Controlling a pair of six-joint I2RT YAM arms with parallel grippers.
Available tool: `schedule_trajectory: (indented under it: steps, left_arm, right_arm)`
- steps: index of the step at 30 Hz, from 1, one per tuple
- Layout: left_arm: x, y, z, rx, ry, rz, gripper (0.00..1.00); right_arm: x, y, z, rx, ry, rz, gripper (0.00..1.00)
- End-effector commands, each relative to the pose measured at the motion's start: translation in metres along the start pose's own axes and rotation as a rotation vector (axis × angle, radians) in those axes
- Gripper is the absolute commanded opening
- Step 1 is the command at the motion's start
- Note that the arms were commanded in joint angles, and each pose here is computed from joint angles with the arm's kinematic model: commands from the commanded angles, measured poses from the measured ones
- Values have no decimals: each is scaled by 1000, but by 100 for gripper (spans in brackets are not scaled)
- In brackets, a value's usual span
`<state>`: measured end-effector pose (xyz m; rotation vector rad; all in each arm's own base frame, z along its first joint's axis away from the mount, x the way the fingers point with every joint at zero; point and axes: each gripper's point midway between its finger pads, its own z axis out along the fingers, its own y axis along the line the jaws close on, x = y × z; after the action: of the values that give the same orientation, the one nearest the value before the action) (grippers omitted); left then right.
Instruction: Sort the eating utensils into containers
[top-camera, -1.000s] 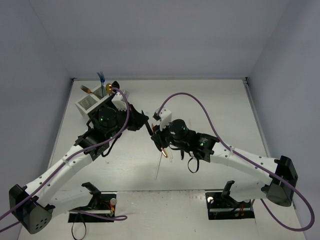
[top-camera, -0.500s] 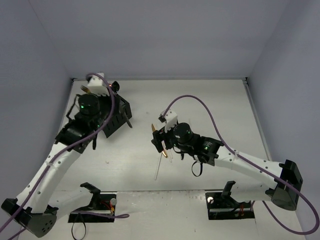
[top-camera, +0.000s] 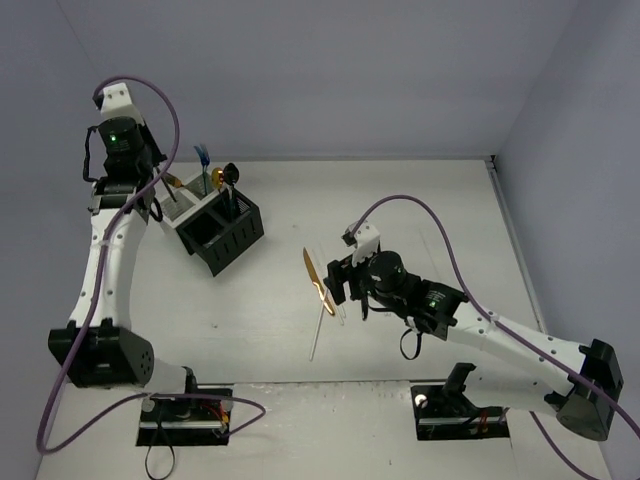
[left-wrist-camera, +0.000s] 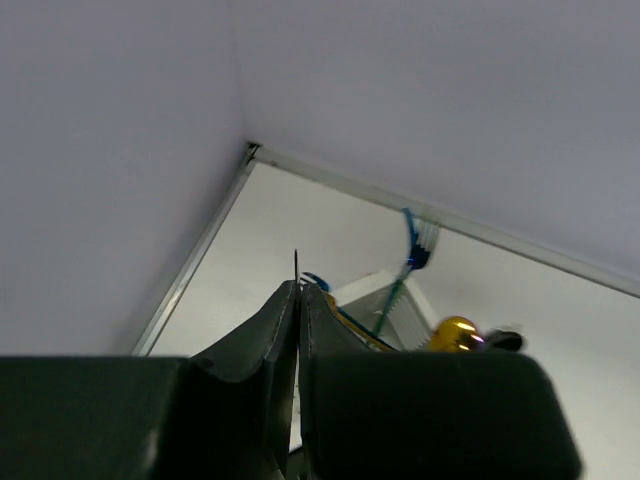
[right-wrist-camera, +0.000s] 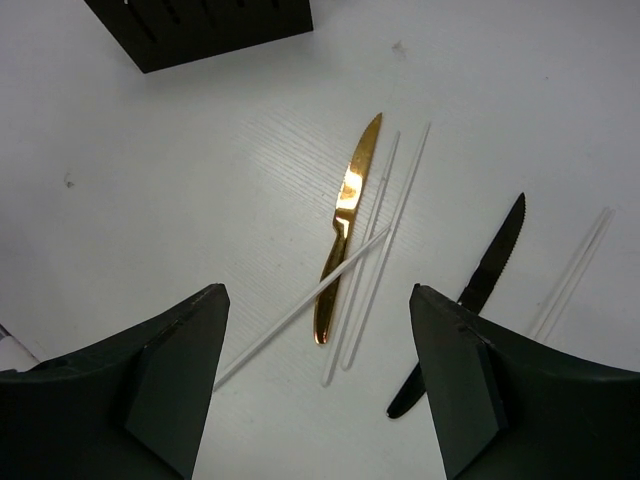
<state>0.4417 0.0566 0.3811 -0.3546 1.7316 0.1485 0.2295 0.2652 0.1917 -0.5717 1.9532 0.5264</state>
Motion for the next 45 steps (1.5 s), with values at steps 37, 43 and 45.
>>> schedule_trajectory:
  steps: [37, 43, 45]
  left_arm:
    - [116, -79, -107, 407, 203, -76, 78]
    - [163, -83, -142, 491, 245, 9, 78]
    - [175, -81, -147, 502, 260, 21, 78]
  right_arm:
    - [100, -92, 51, 418, 393, 300, 49]
    - [117, -97, 60, 442, 455, 326, 45]
    - [127, -99, 63, 447, 484, 333, 44]
